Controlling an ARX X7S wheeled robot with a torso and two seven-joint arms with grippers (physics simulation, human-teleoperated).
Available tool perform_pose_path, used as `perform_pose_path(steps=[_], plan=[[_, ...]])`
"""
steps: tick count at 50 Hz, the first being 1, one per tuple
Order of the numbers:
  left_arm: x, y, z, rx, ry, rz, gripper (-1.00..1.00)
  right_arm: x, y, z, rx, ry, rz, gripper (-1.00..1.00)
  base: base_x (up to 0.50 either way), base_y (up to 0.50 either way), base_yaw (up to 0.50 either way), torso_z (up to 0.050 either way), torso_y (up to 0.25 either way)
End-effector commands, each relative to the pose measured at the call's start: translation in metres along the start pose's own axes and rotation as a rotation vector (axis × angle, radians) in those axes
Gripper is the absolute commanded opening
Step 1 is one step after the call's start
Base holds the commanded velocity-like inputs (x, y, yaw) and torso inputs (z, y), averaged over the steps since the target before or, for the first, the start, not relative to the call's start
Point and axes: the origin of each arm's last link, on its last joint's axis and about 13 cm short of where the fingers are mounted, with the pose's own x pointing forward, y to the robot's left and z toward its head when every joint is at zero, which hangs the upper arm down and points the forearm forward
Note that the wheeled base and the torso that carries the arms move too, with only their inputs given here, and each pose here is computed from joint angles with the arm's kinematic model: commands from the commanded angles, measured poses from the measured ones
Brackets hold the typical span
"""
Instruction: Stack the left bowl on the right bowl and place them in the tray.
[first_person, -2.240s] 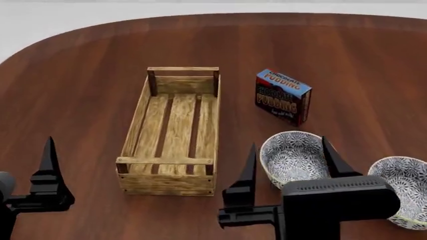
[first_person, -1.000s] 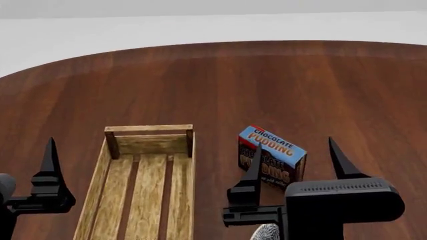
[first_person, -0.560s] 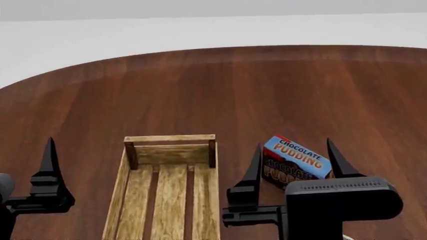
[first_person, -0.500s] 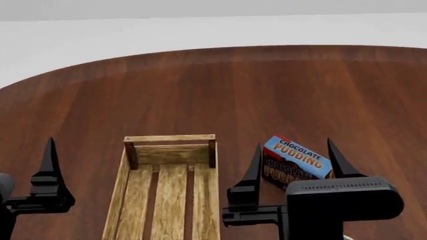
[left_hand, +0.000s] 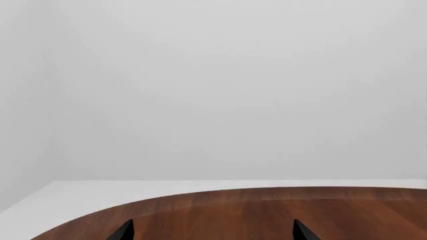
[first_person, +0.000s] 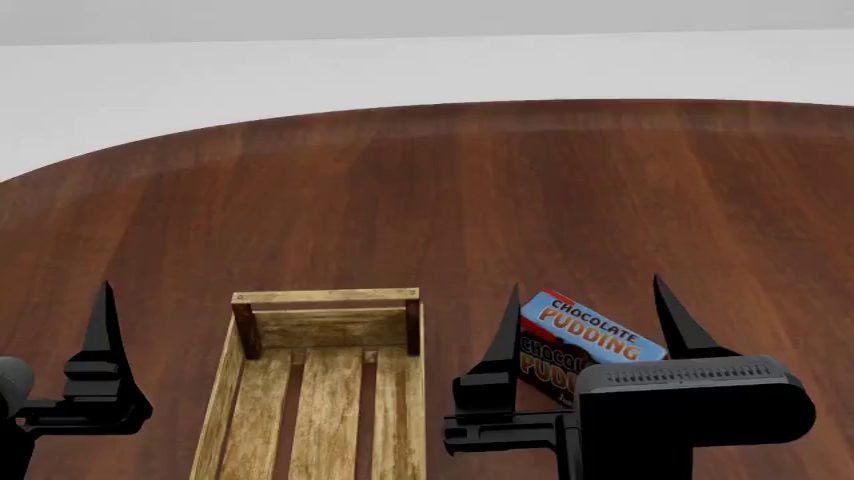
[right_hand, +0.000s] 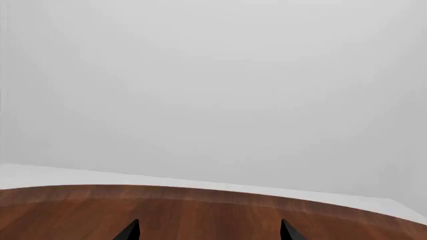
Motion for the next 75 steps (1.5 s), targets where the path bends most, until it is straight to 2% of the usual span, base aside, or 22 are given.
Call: perform_pose_path(steps=[1,15,34,36,44,46,51,58,62,63,66,67,70,72,73,75], plan=[[-0.001,0.002,-0.001,0.008,-0.004,-0.004,1.0,-0.001,-0.001,0.001,0.009,-0.006,0.002,1.0,0.0,0.0,0.0,0.0,-0.25],[-0.002,0.0,-0.001,0.032,-0.011,-0.02,1.0,0.0,0.0,-0.001,0.011,-0.002,0.005,1.0,0.0,0.0,0.0,0.0,-0.25],[-0.001,0.0,-0.003,0.025,-0.025,-0.01,1.0,0.0,0.0,-0.001,0.024,0.002,0.008,1.0,0.0,0.0,0.0,0.0,-0.249],[0.0,0.001,-0.002,0.001,-0.013,0.003,1.0,0.0,0.0,-0.001,0.029,0.003,0.01,1.0,-0.01,0.0,0.0,0.0,0.0],[-0.001,0.001,-0.001,0.007,-0.019,0.0,1.0,0.0,-0.001,-0.001,0.028,0.006,0.002,1.0,0.0,0.0,0.0,0.0,0.0],[-0.001,0.0,-0.001,0.007,-0.019,-0.002,1.0,-0.001,-0.001,-0.001,-0.008,-0.017,0.0,1.0,0.0,0.0,0.0,0.0,0.0],[-0.001,0.001,0.0,0.007,-0.017,0.0,1.0,-0.001,-0.001,-0.001,0.033,0.002,0.006,1.0,0.4,-0.06,0.0,0.0,0.0],[-0.001,0.0,0.001,0.004,-0.018,0.003,1.0,0.0,0.001,0.001,0.024,0.028,0.014,1.0,-0.01,0.0,0.0,0.0,0.0],[-0.001,0.0,0.001,0.007,-0.014,0.003,1.0,-0.003,0.001,0.008,0.009,0.035,-0.005,1.0,0.0,0.0,0.0,0.0,0.0],[-0.001,-0.001,0.001,0.026,-0.018,0.001,1.0,-0.003,0.001,0.009,-0.002,0.078,-0.028,1.0,0.0,0.0,0.0,0.0,0.0],[-0.003,-0.002,0.001,0.083,-0.033,0.012,1.0,-0.006,0.0,0.021,-0.002,0.098,-0.045,1.0,0.0,0.0,0.0,0.0,0.0],[-0.002,-0.002,0.002,0.065,-0.026,0.014,1.0,-0.009,0.0,0.026,-0.003,0.101,-0.045,1.0,0.0,0.0,0.0,0.0,0.0],[-0.001,-0.001,0.001,0.077,-0.03,0.02,1.0,-0.013,0.001,0.035,-0.027,0.117,-0.052,1.0,0.0,0.0,0.0,0.0,0.0],[-0.002,0.0,0.003,0.075,-0.03,0.022,1.0,-0.017,0.0,0.041,-0.013,0.137,-0.058,1.0,0.0,0.0,0.0,0.0,0.0],[-0.001,0.001,0.004,0.069,-0.033,0.026,1.0,-0.019,-0.001,0.044,-0.042,0.162,-0.076,1.0,0.0,0.0,0.0,0.0,0.0],[-0.001,0.002,0.005,0.067,-0.033,0.03,1.0,-0.022,-0.002,0.047,-0.027,0.202,-0.096,1.0,0.0,0.0,0.0,0.0,0.0]])
